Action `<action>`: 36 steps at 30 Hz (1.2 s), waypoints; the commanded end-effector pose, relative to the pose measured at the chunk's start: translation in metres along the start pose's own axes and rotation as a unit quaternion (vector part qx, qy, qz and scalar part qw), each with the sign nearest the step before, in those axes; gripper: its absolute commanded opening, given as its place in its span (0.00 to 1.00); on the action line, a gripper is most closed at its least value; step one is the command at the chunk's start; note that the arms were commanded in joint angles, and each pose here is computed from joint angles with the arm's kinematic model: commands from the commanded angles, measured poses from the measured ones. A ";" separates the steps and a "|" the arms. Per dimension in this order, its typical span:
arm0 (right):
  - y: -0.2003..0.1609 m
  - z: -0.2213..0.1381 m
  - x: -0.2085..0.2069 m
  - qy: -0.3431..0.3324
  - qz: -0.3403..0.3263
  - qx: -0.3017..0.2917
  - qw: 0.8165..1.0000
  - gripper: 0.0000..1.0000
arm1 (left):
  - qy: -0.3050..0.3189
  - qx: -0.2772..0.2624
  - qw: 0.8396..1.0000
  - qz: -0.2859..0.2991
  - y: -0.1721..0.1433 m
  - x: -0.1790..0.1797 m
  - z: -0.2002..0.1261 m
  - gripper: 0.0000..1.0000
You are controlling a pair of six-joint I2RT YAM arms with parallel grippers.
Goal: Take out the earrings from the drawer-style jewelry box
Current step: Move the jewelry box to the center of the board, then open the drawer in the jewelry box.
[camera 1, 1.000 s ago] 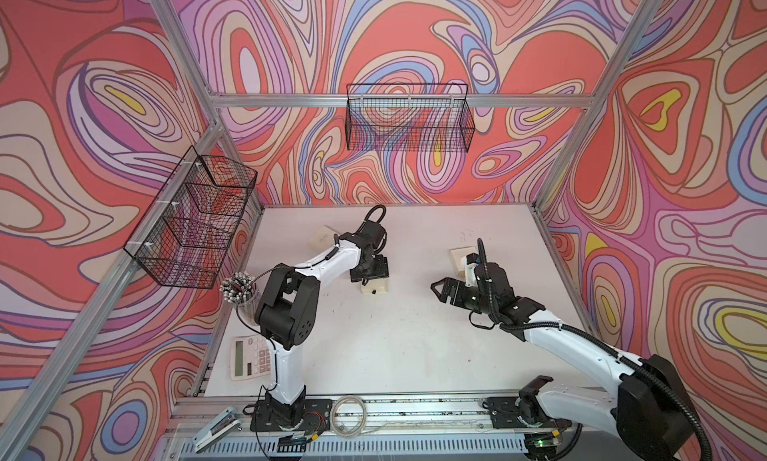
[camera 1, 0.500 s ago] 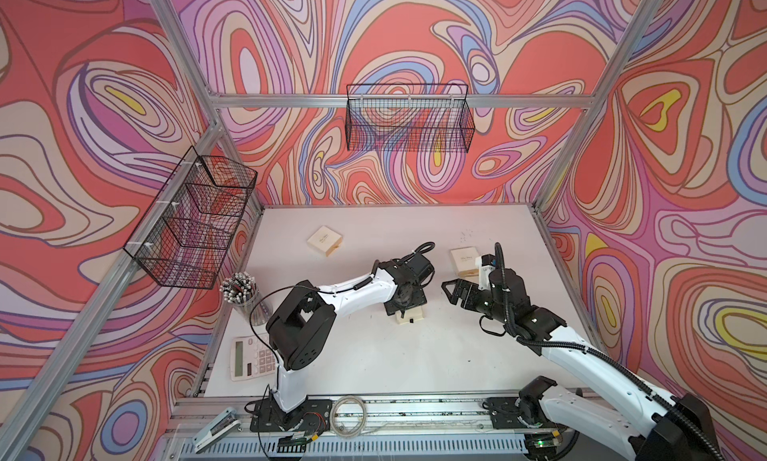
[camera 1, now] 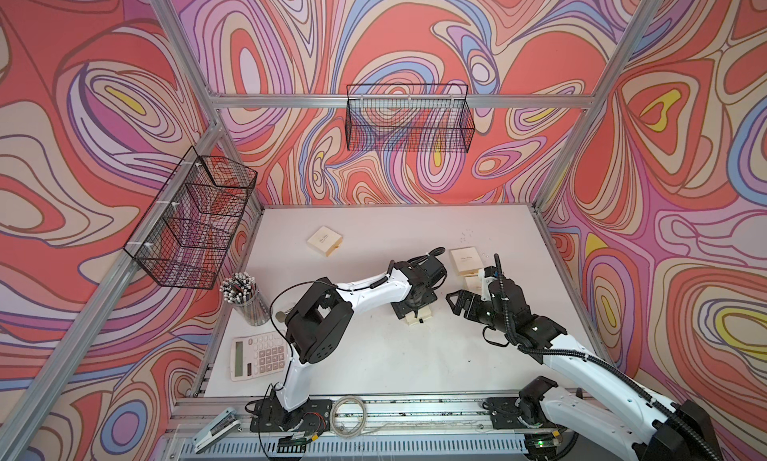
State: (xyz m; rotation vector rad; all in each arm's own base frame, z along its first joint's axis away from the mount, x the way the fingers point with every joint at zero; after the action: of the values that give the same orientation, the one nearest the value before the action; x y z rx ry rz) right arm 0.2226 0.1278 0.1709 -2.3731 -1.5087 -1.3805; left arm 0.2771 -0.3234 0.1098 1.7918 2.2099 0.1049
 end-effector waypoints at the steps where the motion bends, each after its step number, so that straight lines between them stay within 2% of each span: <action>1: -0.001 -0.002 -0.002 -0.007 0.003 -0.001 1.000 0.98 | 0.015 -0.012 1.000 -0.008 0.001 0.003 -0.013 1.00; 8: 0.002 -0.008 0.006 0.005 -0.013 -0.001 1.000 0.98 | -0.066 -0.037 0.997 -0.016 0.000 0.008 -0.046 1.00; 12: -0.007 -0.006 0.007 0.029 -0.018 0.027 0.999 0.92 | -0.103 -0.081 0.991 0.003 -0.001 0.033 -0.074 1.00; 15: -0.017 0.001 0.004 0.044 -0.013 0.053 0.998 0.86 | -0.168 -0.102 0.980 0.024 -0.003 0.053 -0.087 0.97; 19: -0.030 0.012 0.001 0.052 -0.016 0.086 0.995 0.77 | -0.265 -0.106 0.955 0.077 -0.002 0.076 -0.091 0.89; 22: -0.036 0.019 0.000 0.050 -0.016 0.098 0.994 0.71 | -0.288 -0.090 0.946 0.117 -0.004 0.091 -0.089 0.85; 26: -0.051 0.034 -0.002 0.055 -0.005 0.124 0.991 0.57 | -0.331 -0.048 0.923 0.191 -0.011 0.081 -0.087 0.81; 28: -0.063 0.042 -0.002 0.057 -0.012 0.139 0.989 0.51 | -0.348 -0.019 0.914 0.210 -0.014 0.073 -0.080 0.74; 33: -0.081 0.057 -0.003 0.065 -0.026 0.168 0.983 0.46 | -0.371 0.003 0.907 0.197 -0.009 0.066 -0.056 0.69; 36: -0.087 0.065 -0.005 0.076 -0.032 0.182 0.980 0.43 | -0.401 0.034 0.897 0.183 -0.006 0.062 -0.040 0.58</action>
State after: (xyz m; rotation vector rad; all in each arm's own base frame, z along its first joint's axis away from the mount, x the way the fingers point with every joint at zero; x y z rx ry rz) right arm 0.1980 0.1902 0.0888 -2.0540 -1.6476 -1.0712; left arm 0.2426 -0.2494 0.1315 1.8475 1.4135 -0.4506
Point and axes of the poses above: each gripper's point midway between its finger pads, its own z axis out along the fingers, its own x axis along the line the jaws close on, y = z × x, the point moved 6 cm from there along -z, back along the fingers, and after that the axes turned 15 degrees about z, right-handed, at the moved point
